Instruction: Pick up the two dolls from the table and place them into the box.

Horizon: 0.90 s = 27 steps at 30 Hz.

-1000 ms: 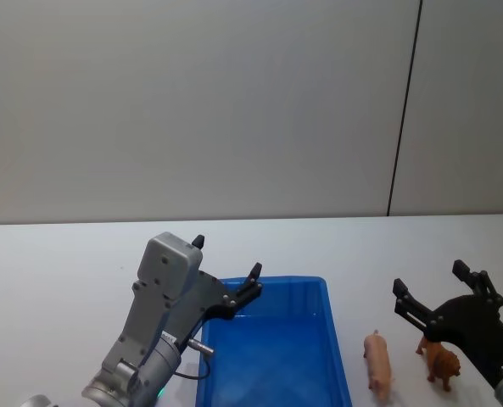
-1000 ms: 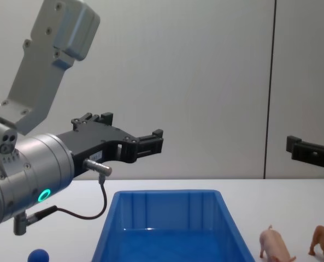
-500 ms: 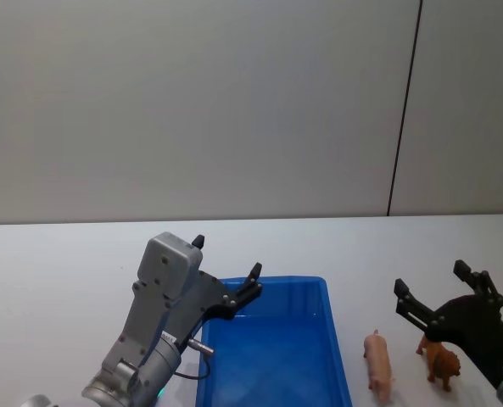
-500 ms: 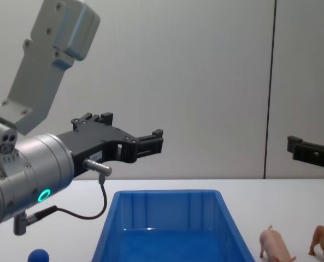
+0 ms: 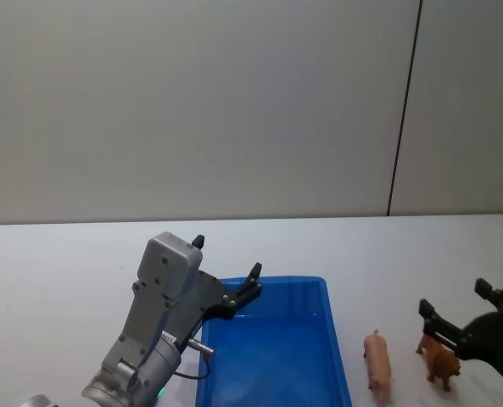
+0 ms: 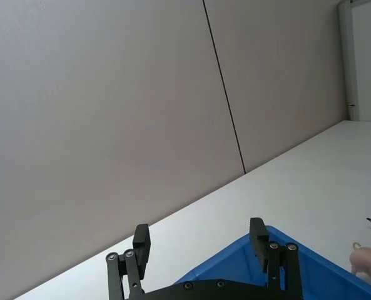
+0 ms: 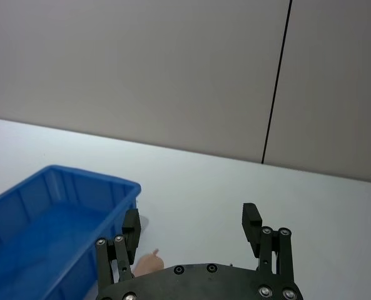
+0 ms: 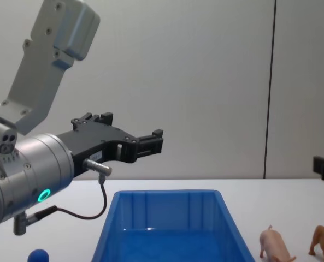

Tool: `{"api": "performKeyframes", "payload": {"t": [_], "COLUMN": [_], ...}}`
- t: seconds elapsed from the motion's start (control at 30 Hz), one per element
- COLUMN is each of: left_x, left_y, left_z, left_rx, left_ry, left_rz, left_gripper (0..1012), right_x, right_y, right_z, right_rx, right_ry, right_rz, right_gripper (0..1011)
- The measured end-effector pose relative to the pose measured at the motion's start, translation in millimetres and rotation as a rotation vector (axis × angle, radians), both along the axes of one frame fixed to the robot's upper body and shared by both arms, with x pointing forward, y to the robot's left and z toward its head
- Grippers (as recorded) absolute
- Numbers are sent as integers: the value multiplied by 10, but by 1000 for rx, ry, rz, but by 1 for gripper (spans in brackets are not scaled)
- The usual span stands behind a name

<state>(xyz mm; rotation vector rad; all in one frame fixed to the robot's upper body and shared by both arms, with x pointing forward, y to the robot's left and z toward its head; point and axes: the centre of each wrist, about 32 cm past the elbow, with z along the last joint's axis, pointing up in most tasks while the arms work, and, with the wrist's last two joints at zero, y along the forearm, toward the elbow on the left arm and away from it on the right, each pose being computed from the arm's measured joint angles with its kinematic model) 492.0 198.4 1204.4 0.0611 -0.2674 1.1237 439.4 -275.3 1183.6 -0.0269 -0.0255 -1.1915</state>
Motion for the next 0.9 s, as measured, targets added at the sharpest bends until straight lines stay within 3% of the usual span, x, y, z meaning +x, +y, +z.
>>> {"api": "performKeyframes", "payload": {"t": [0.43, 0.9], "left_x": [0, 0], "left_y": [0, 0], "left_z": [0, 0], "left_rx": [0, 0], "left_ry": [0, 0], "left_rz": [0, 0], "left_gripper": [1002, 1002], "right_x": [-8, 70], "right_y": [-279, -321], "right_z": [-133, -284], "right_rx": [-53, -74], "right_ry": [126, 223], "right_rz": [32, 57], "right_gripper": [1001, 1001]}}
